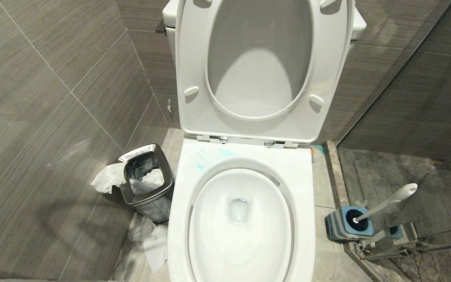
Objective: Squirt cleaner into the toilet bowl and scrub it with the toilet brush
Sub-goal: Close the toilet lid
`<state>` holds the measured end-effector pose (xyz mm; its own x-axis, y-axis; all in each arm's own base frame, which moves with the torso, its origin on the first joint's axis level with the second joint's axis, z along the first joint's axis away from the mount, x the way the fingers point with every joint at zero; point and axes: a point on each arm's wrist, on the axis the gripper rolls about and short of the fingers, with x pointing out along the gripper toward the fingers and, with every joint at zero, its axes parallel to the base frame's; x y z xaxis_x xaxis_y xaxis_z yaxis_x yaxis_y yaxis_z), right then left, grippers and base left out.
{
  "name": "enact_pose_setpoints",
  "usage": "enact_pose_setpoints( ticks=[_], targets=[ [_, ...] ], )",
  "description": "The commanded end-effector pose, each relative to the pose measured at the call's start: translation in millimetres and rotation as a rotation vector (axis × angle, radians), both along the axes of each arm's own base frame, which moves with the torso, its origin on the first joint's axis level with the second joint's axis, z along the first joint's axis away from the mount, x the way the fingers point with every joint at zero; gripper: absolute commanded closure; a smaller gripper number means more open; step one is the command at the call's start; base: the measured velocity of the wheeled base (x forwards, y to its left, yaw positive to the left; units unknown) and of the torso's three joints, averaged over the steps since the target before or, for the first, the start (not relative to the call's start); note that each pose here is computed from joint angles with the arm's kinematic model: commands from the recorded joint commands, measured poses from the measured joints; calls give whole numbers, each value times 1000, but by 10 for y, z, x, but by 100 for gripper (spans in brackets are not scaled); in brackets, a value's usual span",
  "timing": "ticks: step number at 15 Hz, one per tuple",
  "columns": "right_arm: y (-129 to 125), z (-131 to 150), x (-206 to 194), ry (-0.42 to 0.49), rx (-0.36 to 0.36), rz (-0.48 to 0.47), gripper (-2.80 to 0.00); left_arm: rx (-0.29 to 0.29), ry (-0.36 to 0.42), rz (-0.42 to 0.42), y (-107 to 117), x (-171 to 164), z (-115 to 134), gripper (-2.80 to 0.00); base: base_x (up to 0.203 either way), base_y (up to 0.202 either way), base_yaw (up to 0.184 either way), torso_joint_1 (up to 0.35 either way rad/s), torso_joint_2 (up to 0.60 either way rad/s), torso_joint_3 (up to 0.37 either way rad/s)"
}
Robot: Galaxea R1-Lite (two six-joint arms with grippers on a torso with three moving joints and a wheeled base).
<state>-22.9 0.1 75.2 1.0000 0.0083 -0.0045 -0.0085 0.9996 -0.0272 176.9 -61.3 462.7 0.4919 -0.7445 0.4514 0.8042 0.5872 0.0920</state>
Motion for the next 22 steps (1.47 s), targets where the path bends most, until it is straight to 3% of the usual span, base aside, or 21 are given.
enact_pose_setpoints(
  ticks=[1,6,12,14,18,22],
  targets=[
    [0,0,0,0,0,1,0,9,5,-54,33,225,-19,0,0,0,0,0,0,0],
    [0,-3,1,1,0,1,0,-76,-53,-227,-6,558,-50,0,0,0,0,0,0,0],
    [0,0,0,0,0,1,0,-72,-35,-221,-33,722,-135,0,0,0,0,0,0,0],
    [0,0,0,0,0,1,0,-48,-56,-185,-48,801,-146,0,0,0,0,0,0,0],
    [0,0,0,0,0,1,0,41,-25,15,-110,974,-161,0,0,0,0,0,0,0],
    [0,0,0,0,0,1,0,45,-35,141,-304,1258,-222,0,0,0,0,0,0,0]
  ],
)
